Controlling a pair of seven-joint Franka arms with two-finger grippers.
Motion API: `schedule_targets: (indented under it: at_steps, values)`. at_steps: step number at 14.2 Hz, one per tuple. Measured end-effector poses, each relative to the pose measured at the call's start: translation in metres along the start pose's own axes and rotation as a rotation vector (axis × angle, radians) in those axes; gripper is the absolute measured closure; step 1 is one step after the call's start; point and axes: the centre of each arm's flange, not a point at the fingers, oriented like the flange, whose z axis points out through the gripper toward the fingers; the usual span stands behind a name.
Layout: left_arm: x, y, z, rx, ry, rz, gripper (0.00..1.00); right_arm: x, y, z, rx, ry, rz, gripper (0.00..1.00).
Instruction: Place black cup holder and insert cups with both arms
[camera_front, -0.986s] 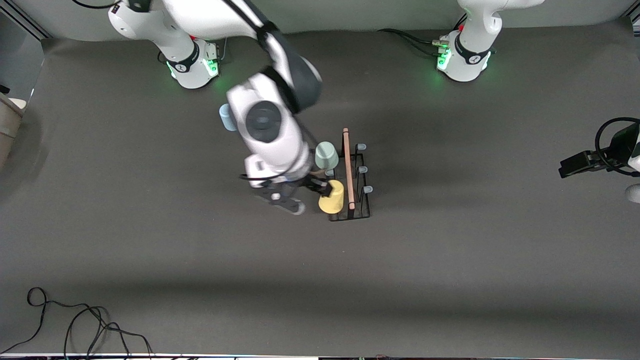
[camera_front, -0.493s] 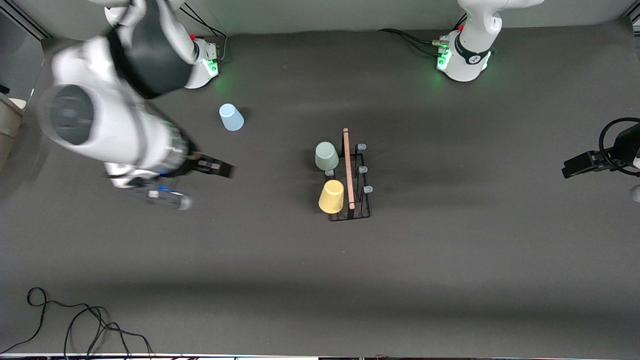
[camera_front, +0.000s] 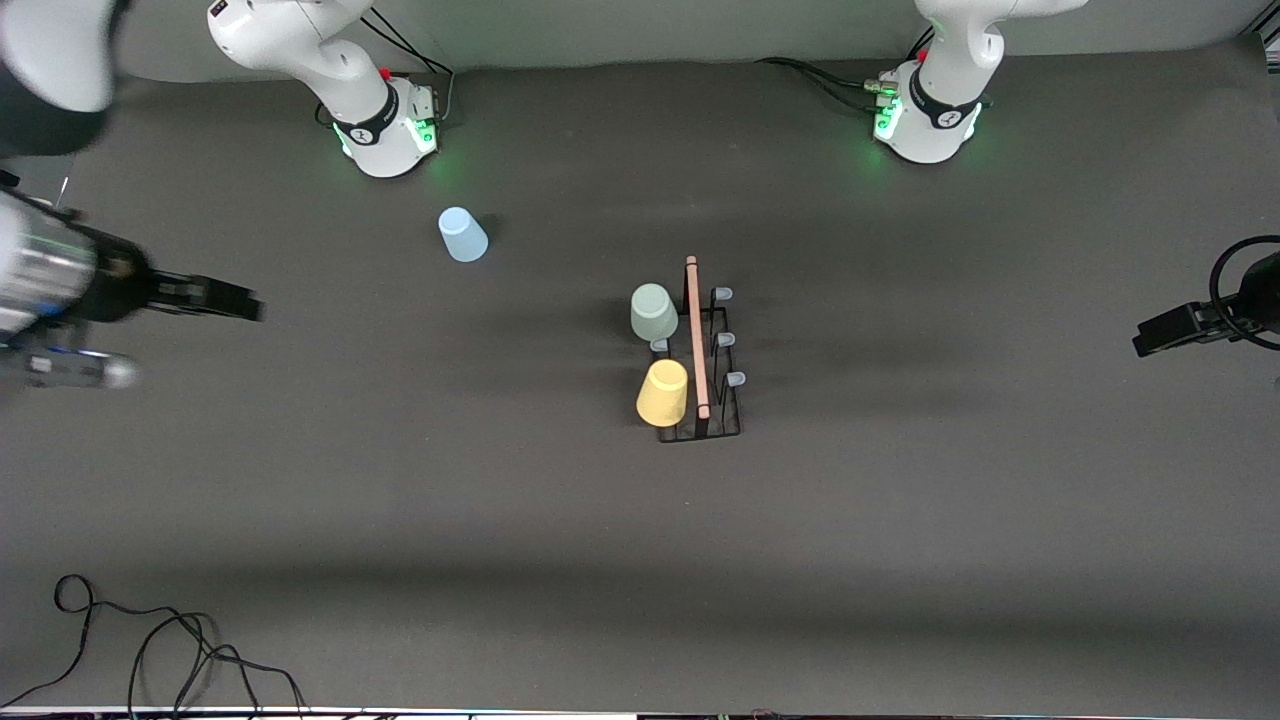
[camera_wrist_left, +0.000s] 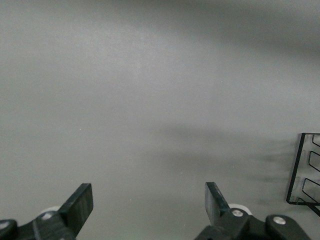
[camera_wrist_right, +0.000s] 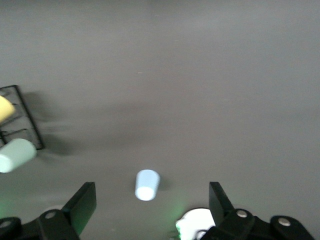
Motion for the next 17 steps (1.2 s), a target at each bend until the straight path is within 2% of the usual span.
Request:
schedule_targets:
  at_steps: [3, 5, 8, 12, 15, 17]
  values:
    - [0.001, 0.0, 0.001, 0.0, -0.002, -0.001, 0.0, -0.008, 0.058, -0.011, -0.007, 0.006, -0.022, 0.0]
    - [0.002, -0.001, 0.004, 0.0, -0.006, -0.002, 0.0, -0.008, 0.071, -0.007, -0.001, 0.005, -0.019, 0.0]
    - [0.003, -0.004, 0.006, 0.0, -0.011, -0.008, 0.0, 0.003, 0.053, 0.005, -0.01, 0.044, -0.05, 0.0]
    - [0.006, -0.016, 0.005, -0.012, 0.002, -0.03, 0.0, 0.008, 0.038, 0.013, -0.065, 0.081, -0.08, 0.0]
    - [0.008, -0.015, 0.009, -0.013, 0.001, -0.028, 0.0, 0.01, 0.038, 0.01, -0.059, 0.129, -0.091, 0.0]
    - [0.01, -0.015, 0.012, -0.013, -0.001, -0.028, 0.0, 0.009, 0.032, 0.012, -0.051, 0.141, -0.109, 0.0]
